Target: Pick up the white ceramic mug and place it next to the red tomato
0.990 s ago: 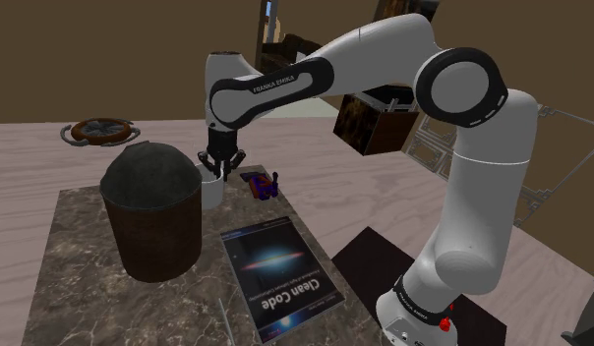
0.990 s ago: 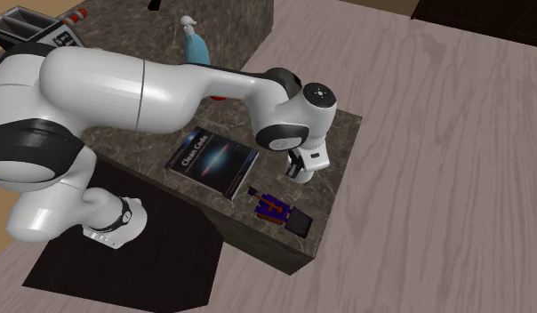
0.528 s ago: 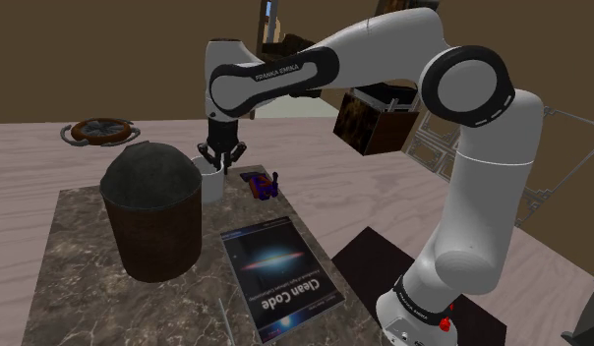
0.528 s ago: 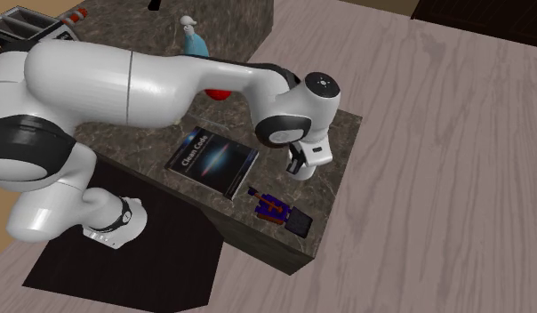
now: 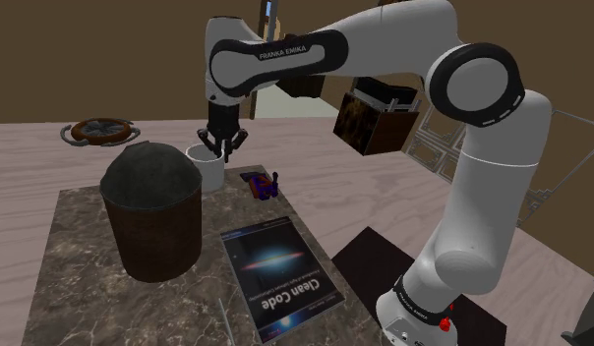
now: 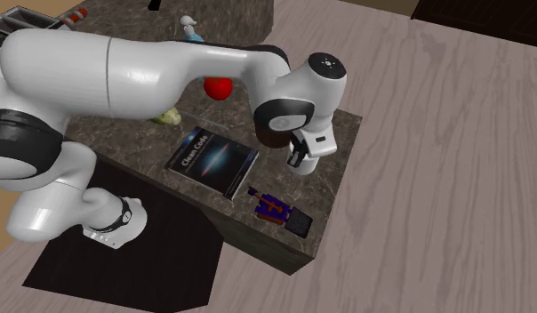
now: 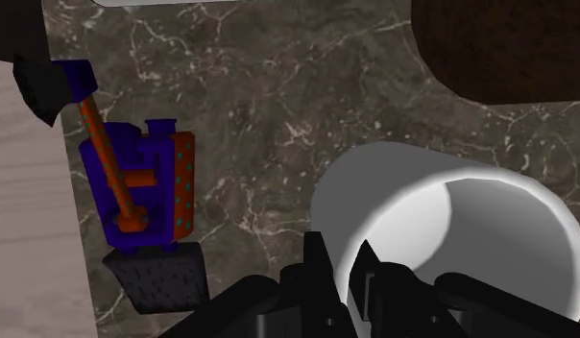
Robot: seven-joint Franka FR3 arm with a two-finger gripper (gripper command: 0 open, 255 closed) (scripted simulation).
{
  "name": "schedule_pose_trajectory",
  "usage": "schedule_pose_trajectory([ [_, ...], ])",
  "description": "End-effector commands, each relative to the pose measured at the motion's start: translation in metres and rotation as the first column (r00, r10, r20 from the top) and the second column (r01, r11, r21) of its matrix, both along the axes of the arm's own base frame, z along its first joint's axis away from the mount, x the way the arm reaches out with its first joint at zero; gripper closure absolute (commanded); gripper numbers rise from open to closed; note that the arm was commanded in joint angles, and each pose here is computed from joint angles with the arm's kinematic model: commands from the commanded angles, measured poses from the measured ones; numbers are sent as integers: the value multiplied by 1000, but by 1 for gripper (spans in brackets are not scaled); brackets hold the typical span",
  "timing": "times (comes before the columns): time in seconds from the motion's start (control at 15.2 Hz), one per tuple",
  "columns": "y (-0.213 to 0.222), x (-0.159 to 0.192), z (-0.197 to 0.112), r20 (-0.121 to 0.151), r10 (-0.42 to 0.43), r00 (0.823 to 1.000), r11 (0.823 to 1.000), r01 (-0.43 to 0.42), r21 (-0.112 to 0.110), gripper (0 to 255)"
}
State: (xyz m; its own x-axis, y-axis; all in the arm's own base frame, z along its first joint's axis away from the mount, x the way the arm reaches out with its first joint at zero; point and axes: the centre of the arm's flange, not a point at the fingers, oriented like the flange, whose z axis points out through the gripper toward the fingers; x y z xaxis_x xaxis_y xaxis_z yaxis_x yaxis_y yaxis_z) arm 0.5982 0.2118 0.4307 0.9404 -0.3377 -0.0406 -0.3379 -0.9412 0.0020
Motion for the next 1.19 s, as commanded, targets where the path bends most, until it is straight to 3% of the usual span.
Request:
schedule_pose_trajectory([
  [0.0, 0, 0, 10, 0, 0, 1000, 1000, 0, 0, 255],
  [1.12, 0, 0, 100, 0, 0, 1000, 1000, 0, 0, 255],
])
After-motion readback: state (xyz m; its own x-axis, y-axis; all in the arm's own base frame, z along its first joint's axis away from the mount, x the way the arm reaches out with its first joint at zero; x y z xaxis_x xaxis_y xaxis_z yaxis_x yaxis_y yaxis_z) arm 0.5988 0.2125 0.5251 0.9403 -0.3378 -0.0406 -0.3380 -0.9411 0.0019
